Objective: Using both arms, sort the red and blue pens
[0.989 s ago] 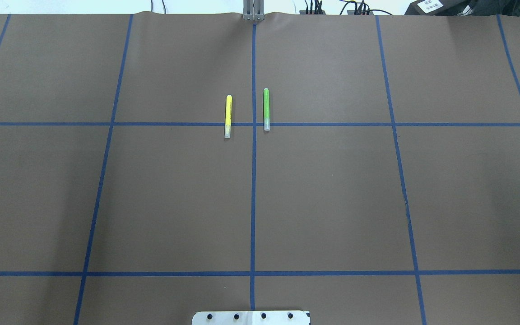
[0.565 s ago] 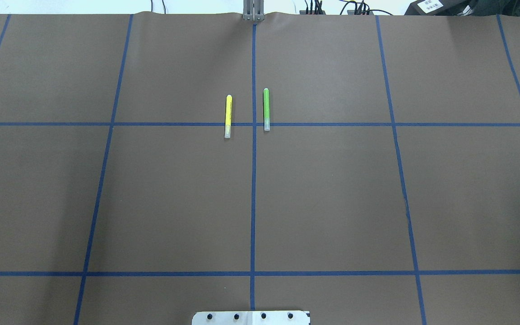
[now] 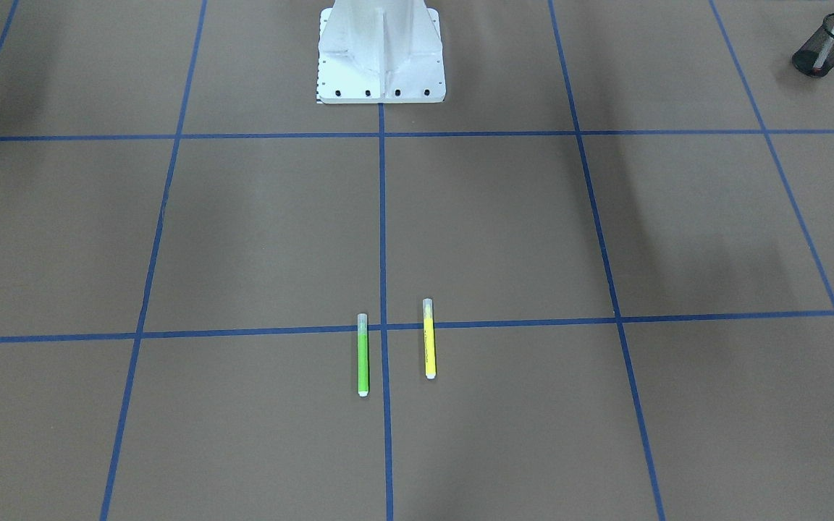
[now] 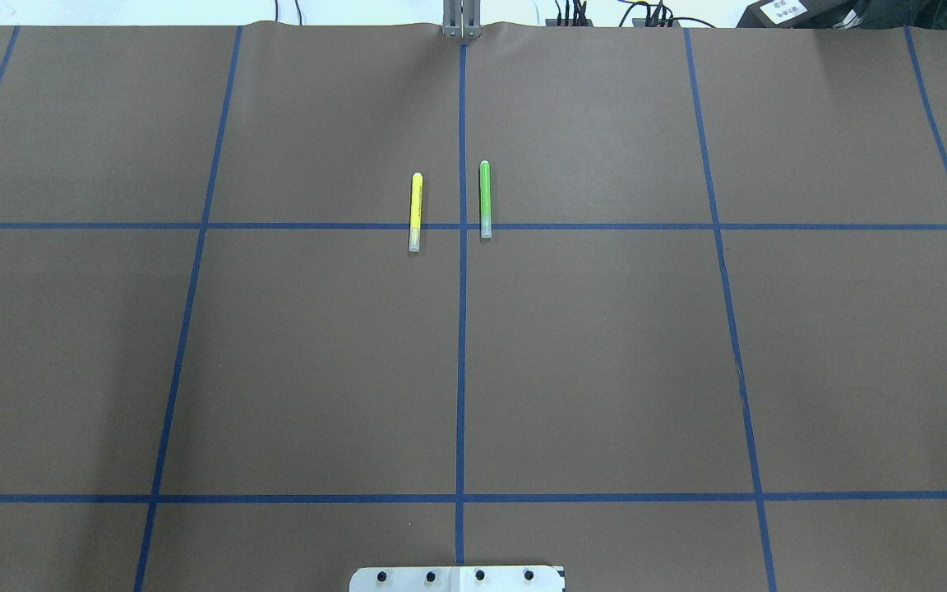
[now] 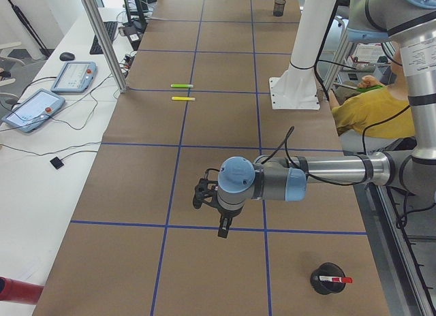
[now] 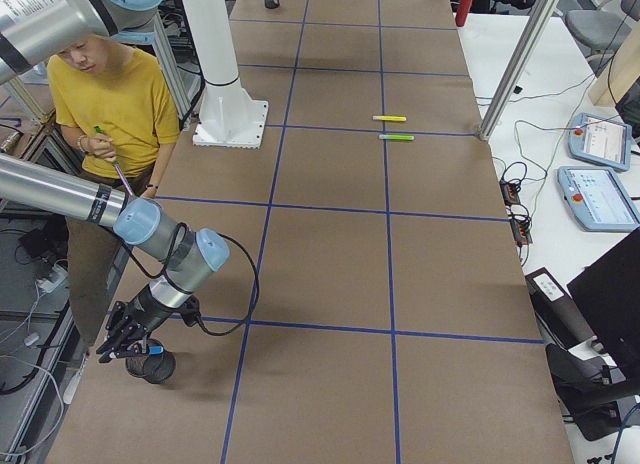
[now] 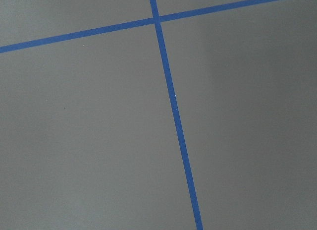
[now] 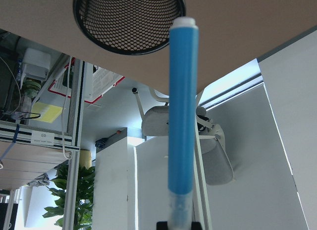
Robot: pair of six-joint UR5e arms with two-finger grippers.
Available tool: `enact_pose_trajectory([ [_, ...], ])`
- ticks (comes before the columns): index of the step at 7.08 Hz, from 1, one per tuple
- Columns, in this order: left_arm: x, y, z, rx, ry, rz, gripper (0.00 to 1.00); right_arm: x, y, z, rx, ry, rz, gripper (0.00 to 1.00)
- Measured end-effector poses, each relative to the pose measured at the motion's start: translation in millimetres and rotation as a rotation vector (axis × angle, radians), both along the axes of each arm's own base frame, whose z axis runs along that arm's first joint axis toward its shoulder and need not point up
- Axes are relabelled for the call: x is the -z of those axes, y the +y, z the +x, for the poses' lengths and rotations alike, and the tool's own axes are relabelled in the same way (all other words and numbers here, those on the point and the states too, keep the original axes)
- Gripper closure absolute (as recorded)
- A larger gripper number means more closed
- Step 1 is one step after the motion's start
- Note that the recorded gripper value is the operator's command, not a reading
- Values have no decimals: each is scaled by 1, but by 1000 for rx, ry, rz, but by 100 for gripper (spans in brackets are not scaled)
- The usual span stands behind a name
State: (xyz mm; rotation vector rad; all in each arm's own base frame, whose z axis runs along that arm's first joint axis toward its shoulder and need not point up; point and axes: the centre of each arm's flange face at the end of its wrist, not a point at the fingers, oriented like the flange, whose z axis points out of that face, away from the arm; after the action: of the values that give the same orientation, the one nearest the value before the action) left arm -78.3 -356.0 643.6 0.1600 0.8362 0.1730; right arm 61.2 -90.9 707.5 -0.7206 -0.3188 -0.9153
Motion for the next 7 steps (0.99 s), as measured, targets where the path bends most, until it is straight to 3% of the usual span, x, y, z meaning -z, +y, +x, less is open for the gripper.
enact_pose_trajectory([
  [7,3,0,1,-1,12,11,0,-20,18,0,-61,-35,-86,100],
])
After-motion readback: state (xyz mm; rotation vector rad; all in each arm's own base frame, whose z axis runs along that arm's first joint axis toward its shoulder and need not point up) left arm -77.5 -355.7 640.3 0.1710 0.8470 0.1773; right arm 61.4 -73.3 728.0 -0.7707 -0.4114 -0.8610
